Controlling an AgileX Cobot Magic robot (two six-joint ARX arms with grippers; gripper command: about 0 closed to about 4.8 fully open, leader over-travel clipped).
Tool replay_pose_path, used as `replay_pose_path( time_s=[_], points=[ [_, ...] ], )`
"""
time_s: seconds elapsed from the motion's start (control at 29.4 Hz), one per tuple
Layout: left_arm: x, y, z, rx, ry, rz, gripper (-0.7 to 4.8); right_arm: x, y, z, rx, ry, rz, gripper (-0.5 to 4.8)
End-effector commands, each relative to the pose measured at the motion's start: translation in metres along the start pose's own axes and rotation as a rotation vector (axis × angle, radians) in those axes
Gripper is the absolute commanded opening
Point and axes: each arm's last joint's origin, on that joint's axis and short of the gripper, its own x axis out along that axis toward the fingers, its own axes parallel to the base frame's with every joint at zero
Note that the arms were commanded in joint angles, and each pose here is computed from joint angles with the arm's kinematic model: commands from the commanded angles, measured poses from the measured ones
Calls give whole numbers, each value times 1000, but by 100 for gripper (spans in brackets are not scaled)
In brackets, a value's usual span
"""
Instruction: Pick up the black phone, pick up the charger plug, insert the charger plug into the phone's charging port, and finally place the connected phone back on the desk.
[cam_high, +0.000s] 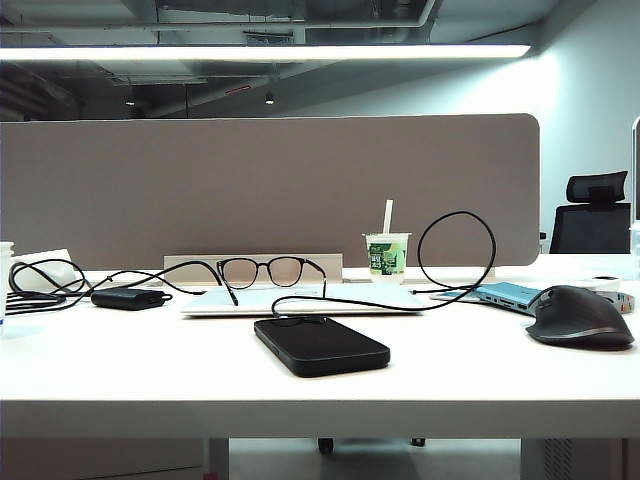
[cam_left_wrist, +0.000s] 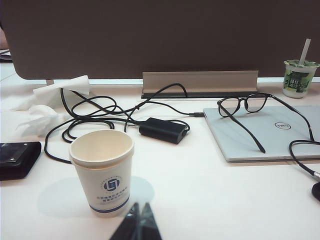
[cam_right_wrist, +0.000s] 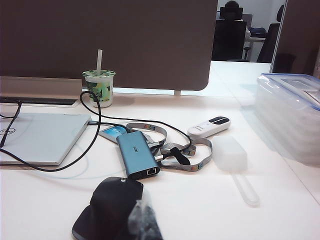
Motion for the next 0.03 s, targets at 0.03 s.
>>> replay_pose_path(
  time_s=[0.03],
  points=[
    [0,0,1,1,-12,-3,-6,0,0,0,5,-10,1,-5]
  ],
)
